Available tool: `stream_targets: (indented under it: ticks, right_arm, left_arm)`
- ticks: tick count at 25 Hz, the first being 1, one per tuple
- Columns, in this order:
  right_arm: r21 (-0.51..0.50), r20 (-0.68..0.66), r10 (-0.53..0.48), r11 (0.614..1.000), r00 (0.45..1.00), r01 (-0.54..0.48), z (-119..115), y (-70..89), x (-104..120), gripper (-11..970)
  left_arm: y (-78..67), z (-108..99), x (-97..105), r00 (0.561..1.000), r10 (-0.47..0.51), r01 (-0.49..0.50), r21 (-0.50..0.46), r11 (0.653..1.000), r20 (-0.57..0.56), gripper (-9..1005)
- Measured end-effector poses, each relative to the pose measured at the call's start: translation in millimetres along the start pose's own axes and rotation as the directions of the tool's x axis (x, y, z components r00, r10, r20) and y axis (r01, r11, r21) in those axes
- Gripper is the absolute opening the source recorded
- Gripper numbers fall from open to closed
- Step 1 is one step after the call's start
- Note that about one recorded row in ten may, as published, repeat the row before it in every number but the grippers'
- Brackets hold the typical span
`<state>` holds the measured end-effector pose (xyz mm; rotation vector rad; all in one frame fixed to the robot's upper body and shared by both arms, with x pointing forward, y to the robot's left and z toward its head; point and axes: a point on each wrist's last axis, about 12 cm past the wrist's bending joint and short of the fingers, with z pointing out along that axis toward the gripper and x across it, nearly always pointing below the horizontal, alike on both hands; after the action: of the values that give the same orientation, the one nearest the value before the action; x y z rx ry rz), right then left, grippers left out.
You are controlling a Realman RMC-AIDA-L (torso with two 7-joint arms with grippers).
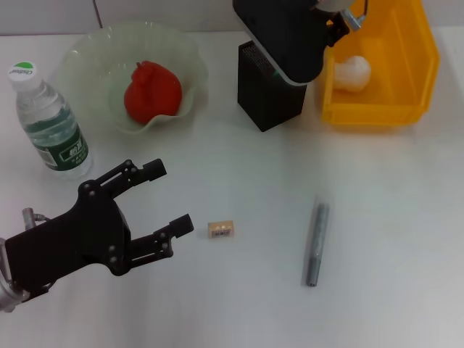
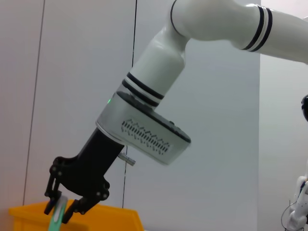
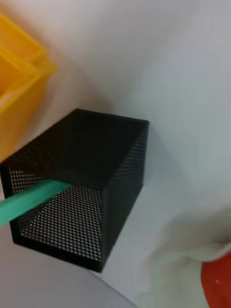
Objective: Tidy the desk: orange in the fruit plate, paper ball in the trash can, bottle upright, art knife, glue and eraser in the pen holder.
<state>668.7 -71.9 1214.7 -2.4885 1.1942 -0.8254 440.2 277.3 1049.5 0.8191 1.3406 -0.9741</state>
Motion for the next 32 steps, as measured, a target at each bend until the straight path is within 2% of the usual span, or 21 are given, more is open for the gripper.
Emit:
stream_targets:
  ticks: [3,8,9,10,13,14,15,17,18,19,20,21,22,23,24,25,27,28,29,30,32]
  right_arm:
    - [0.011,0.018,0.026,1.000,1.000,-0.026,-9,-4.7,-2,295]
    - [0.059,0.080,0.149,0.986,0.986,-0.154,-30,-10.8,1,308]
    - [0.077,0.112,0.216,0.971,0.970,-0.225,-43,-10.8,2,313]
    - [0.077,0.112,0.216,0.971,0.970,-0.225,-43,-10.8,2,317]
    - [0.097,0.157,0.309,0.940,0.938,-0.326,-60,-5.7,4,329]
    - [0.110,0.183,0.391,0.904,0.902,-0.414,-68,0.8,8,333]
    - [0.110,0.183,0.391,0.904,0.902,-0.414,-68,0.8,8,338]
    - [0.103,0.205,0.491,0.850,0.847,-0.517,-74,8.2,12,346]
    - [0.084,0.213,0.540,0.820,0.814,-0.566,-77,11.6,14,381]
    - [0.003,0.223,0.661,0.735,0.717,-0.678,-83,19.9,21,416]
    - [0.003,0.223,0.661,0.735,0.717,-0.678,-83,19.9,21,452]
    - [-0.044,0.225,0.711,0.691,0.666,-0.722,-86,23.7,25,487]
    - [-0.185,0.235,0.802,0.591,0.549,-0.785,-91,35.5,31,522]
    - [-0.185,0.235,0.802,0.591,0.549,-0.785,-91,35.5,31,562]
    - [-0.292,0.219,0.869,0.493,0.445,-0.820,-96,44.5,36,603]
    - [-0.292,0.219,0.869,0.493,0.445,-0.820,-96,44.5,36,643]
    - [-0.360,0.164,0.910,0.415,0.381,-0.836,-99,51.4,38,724]
    - [-0.380,0.140,0.916,0.401,0.376,-0.834,-99,54.4,38,757]
    - [-0.427,0.116,0.914,0.400,0.389,-0.811,-97,59.8,34,790]
    - [-0.427,0.116,0.914,0.400,0.389,-0.811,-97,59.8,34,790]
    - [-0.501,0.115,0.910,0.400,0.399,-0.768,-88,63.4,26,789]
  left_arm:
    - [-0.1,0,-1,1.000,0.001,-0.001,0.003,1.000,0.002,845]
    - [-0.3,-2,-2,1.000,0.006,-0.006,0.014,1.000,0.009,845]
    - [-0.3,-2,-2,1.000,0.007,-0.007,0.014,1.000,0.009,845]
    - [-0.1,-2,-3,1.000,0.008,-0.009,0.014,1.000,0.008,845]
    - [0.4,-2,-3,1.000,0.011,-0.011,0.017,1.000,0.007,844]
    - [0.6,-2,-4,1.000,0.013,-0.013,0.021,1.000,0.006,844]
    - [0.6,-2,-4,1.000,0.013,-0.013,0.021,1.000,0.006,844]
    - [0.6,-2,-4,1.000,0.013,-0.013,0.028,1.000,0.006,844]
    - [0.6,-2,-4,1.000,0.013,-0.013,0.028,1.000,0.006,844]
    - [0.5,-2,-4,1.000,0.011,-0.011,0.030,0.999,0.006,844]
    - [0.5,-2,-4,1.000,0.011,-0.011,0.030,0.999,0.006,844]
    - [0.4,-3,-5,1.000,0.007,-0.007,0.036,0.999,0.008,844]
    - [0.7,-3,-5,1.000,0.007,-0.008,0.037,0.999,0.007,844]
    - [0.7,-3,-5,1.000,0.007,-0.008,0.037,0.999,0.007,844]
    - [0.6,-4,-5,1.000,0.007,-0.008,0.035,0.999,0.005,844]
    - [0.3,-5,-5,1.000,0.007,-0.007,0.034,0.999,0.005,844]
    - [-0.1,-5,-5,1.000,0.006,-0.006,0.033,0.999,0.004,844]
    - [-0.6,-6,-5,1.000,0.005,-0.005,0.034,0.999,0.001,844]
    - [-1.7,-7,-4,1.000,0.003,-0.002,0.042,0.999,-0.010,844]
    - [-1.7,-7,-4,1.000,0.003,-0.002,0.042,0.999,-0.010,844]
    - [-3.1,-8,-2,1.000,-0.001,0.003,0.049,0.999,-0.025,844]
